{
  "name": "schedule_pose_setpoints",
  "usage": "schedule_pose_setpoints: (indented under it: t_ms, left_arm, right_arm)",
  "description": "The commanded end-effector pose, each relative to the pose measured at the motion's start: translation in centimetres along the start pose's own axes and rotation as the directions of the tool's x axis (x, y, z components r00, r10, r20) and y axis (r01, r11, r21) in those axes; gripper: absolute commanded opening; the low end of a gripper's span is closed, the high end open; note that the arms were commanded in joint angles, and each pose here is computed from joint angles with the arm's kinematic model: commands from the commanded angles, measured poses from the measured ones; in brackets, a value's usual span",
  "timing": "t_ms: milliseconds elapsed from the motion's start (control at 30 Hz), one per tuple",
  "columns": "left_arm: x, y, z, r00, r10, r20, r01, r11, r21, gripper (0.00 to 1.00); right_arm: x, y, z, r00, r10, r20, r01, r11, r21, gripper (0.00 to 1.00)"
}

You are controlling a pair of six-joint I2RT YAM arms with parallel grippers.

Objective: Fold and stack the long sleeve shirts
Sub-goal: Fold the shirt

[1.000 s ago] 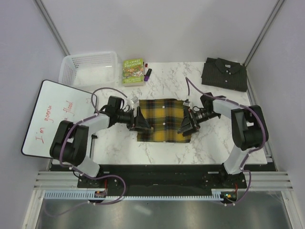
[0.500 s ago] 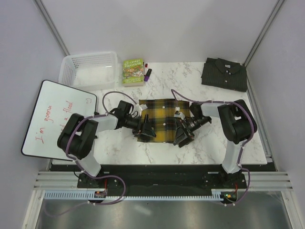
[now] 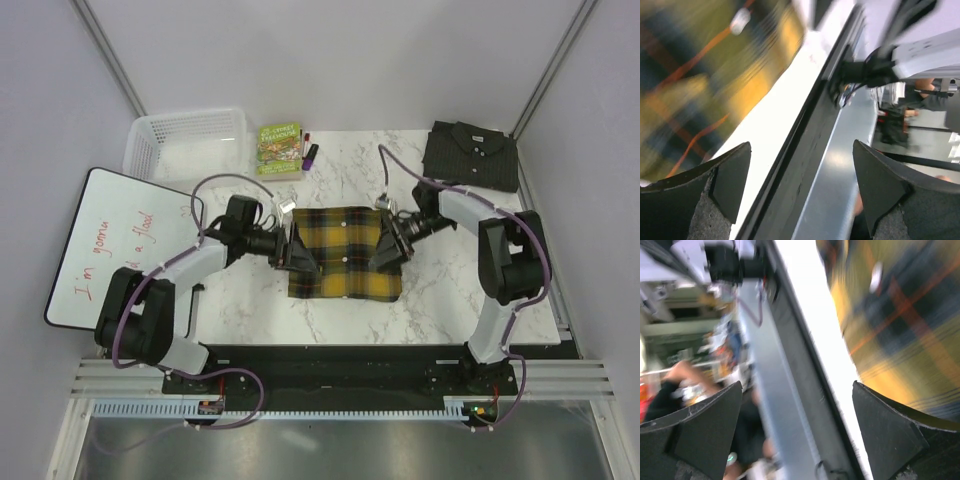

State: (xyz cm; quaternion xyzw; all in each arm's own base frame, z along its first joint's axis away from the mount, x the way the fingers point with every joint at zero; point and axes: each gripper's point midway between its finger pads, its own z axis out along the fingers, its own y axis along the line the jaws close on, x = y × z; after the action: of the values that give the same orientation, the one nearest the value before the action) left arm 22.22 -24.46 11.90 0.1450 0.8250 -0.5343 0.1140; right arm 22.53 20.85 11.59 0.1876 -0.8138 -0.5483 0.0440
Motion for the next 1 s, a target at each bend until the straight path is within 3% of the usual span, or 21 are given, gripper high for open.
schedule_pose_setpoints:
  t_ms: [0, 33, 100, 133, 300, 367, 533, 633, 733, 800, 833, 900, 967]
  left_arm:
    - [-6.3, -3.9, 0.0, 0.979, 0.191, 0.073, -0.195, 0.979, 0.056, 0.89]
    - [-8.5, -4.6, 0.3, 0.968, 0.228, 0.104, -0.235, 0.971, 0.054, 0.87]
    - [-9.9, -2.8, 2.3, 0.986, 0.137, 0.094, -0.14, 0.99, 0.031, 0.87]
    - [-11.5, -3.0, 2.6, 0.981, 0.149, 0.124, -0.155, 0.987, 0.044, 0.86]
    - [-14.8, 4.1, 4.1, 0.976, -0.003, 0.22, 0.013, 0.999, -0.043, 0.85]
    - [-15.4, 8.6, 4.2, 0.956, -0.145, 0.253, 0.171, 0.982, -0.082, 0.83]
    - [-12.4, 13.4, 4.2, 0.924, -0.284, 0.256, 0.327, 0.935, -0.14, 0.83]
    - [-8.3, 12.2, 4.2, 0.92, -0.339, 0.197, 0.367, 0.921, -0.132, 0.82]
    - [-2.5, 7.0, 5.2, 0.956, -0.29, 0.041, 0.292, 0.954, -0.073, 0.81]
    - [-0.5, 3.2, 4.1, 0.979, -0.204, 0.008, 0.203, 0.979, 0.009, 0.81]
    - [-0.2, 2.1, 3.5, 0.984, -0.176, 0.009, 0.175, 0.984, 0.037, 0.81]
    - [-0.7, -0.9, 1.4, 0.994, -0.1, 0.046, 0.095, 0.99, 0.101, 0.82]
    - [-2.3, -1.9, -1.3, 0.988, -0.092, 0.123, 0.077, 0.989, 0.123, 0.82]
  right_arm:
    - [-8.9, 3.1, -3.3, 0.959, -0.153, 0.239, 0.133, 0.986, 0.096, 0.98]
    - [-11.2, 1.9, -3.2, 0.938, -0.19, 0.291, 0.162, 0.98, 0.12, 0.98]
    - [-12.7, 0.9, -2.9, 0.943, -0.132, 0.307, 0.105, 0.989, 0.101, 0.98]
    - [-14.2, -0.3, -2.8, 0.942, -0.122, 0.314, 0.091, 0.989, 0.113, 0.98]
    - [-17.9, -5.4, -2.8, 0.928, -0.099, 0.36, 0.033, 0.982, 0.184, 0.98]
    - [-18.4, -8.7, -2.5, 0.93, -0.077, 0.36, -0.008, 0.973, 0.23, 0.98]
    - [-18.4, -15.9, -2.1, 0.942, -0.036, 0.333, -0.093, 0.927, 0.364, 0.98]
    - [-18.7, -17.2, -1.9, 0.954, -0.048, 0.296, -0.088, 0.9, 0.428, 0.98]
    - [-18.8, -16.0, -0.2, 0.973, -0.123, 0.193, 0.016, 0.879, 0.477, 0.98]
    - [-19.0, -14.2, 2.1, 0.951, -0.307, 0.029, 0.251, 0.824, 0.507, 0.97]
    - [-17.9, -13.7, 2.8, 0.941, -0.332, -0.066, 0.316, 0.794, 0.519, 0.96]
    - [-17.1, -11.5, 5.8, 0.824, -0.498, -0.271, 0.565, 0.681, 0.466, 0.96]
    - [-15.3, -10.4, 7.1, 0.746, -0.518, -0.418, 0.665, 0.611, 0.43, 0.94]
